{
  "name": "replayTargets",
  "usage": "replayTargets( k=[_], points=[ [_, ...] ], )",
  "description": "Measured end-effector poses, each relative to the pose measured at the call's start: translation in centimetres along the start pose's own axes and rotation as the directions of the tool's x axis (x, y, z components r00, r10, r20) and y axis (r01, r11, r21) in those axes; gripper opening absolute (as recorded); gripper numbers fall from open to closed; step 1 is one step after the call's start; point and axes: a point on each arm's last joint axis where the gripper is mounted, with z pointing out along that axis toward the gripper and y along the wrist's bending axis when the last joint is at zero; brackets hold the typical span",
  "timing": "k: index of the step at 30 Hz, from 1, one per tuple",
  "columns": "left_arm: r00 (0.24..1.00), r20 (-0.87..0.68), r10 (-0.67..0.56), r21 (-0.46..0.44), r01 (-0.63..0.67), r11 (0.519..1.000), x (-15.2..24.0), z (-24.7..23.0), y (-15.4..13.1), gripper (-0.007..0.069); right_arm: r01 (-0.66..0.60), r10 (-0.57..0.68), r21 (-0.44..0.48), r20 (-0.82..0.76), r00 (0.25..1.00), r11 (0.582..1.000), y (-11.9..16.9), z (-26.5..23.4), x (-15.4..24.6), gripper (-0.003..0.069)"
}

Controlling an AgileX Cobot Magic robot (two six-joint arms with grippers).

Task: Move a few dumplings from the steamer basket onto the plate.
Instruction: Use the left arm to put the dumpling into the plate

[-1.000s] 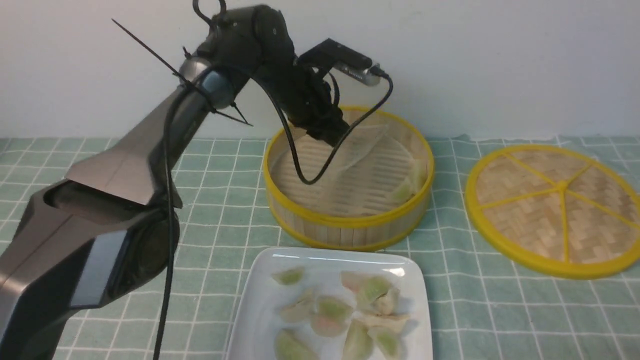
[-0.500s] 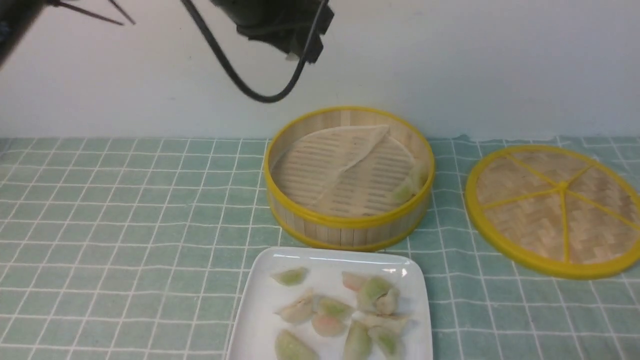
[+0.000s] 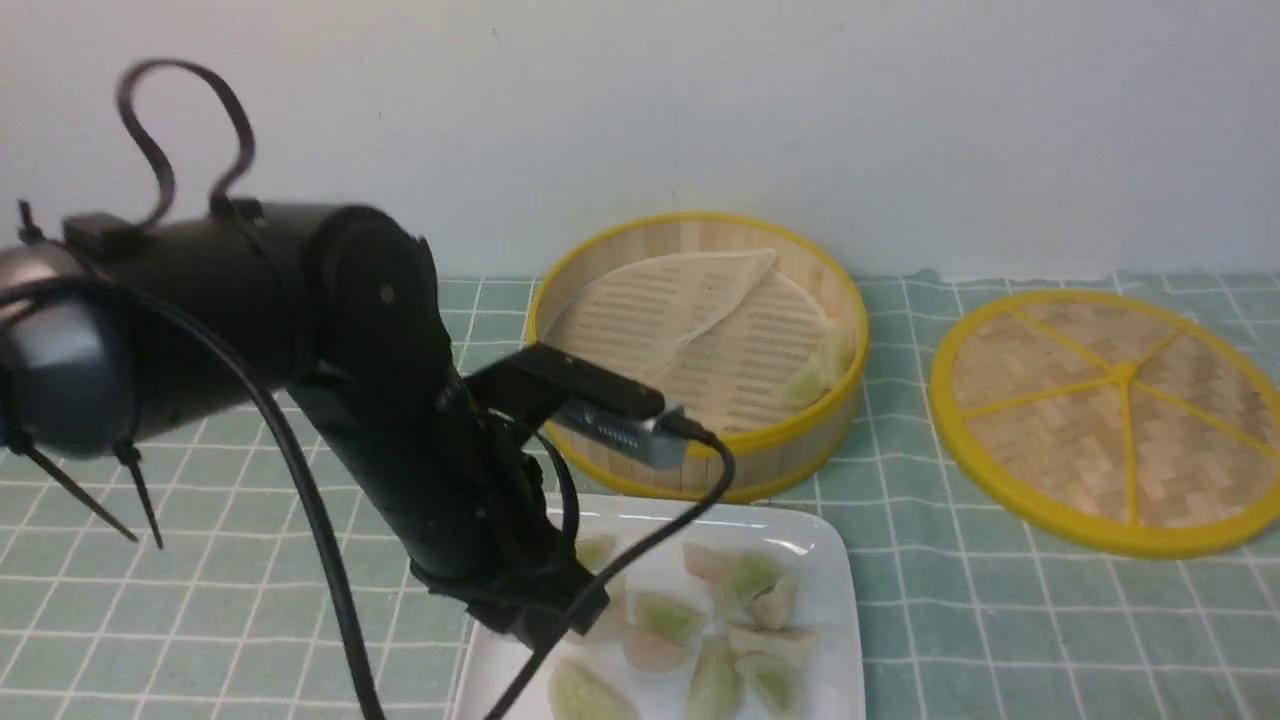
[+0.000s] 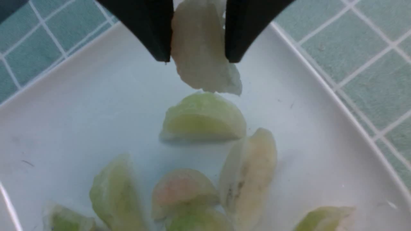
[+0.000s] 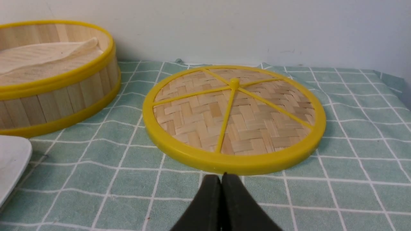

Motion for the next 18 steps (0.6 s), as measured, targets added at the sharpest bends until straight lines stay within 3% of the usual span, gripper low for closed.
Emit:
replayTargets(
  k=[6, 13, 18],
  points=[
    [0.999, -0.044, 0.016, 0.007, -0.016, 1.000, -0.3, 3.0, -0.7, 0.0203, 0.000, 0.000, 0.000, 0.000, 1.000, 1.000, 0.0, 0.0, 0.0, -0.0013],
    [0.975, -0.216, -0.043, 0.024, 0.049, 0.999, 0.4, 5.9, -1.4, 0.0457, 0.004, -0.004, -0.001, 0.000, 1.000, 1.000, 0.0, 0.0, 0.0, -0.0013],
    [0.971, -0.232, -0.056, 0.023, 0.063, 0.998, 0.4, 6.0, -1.4, 0.0537, 0.008, -0.008, 0.000, 0.000, 1.000, 1.000, 0.0, 0.0, 0.0, -0.0013]
  ],
)
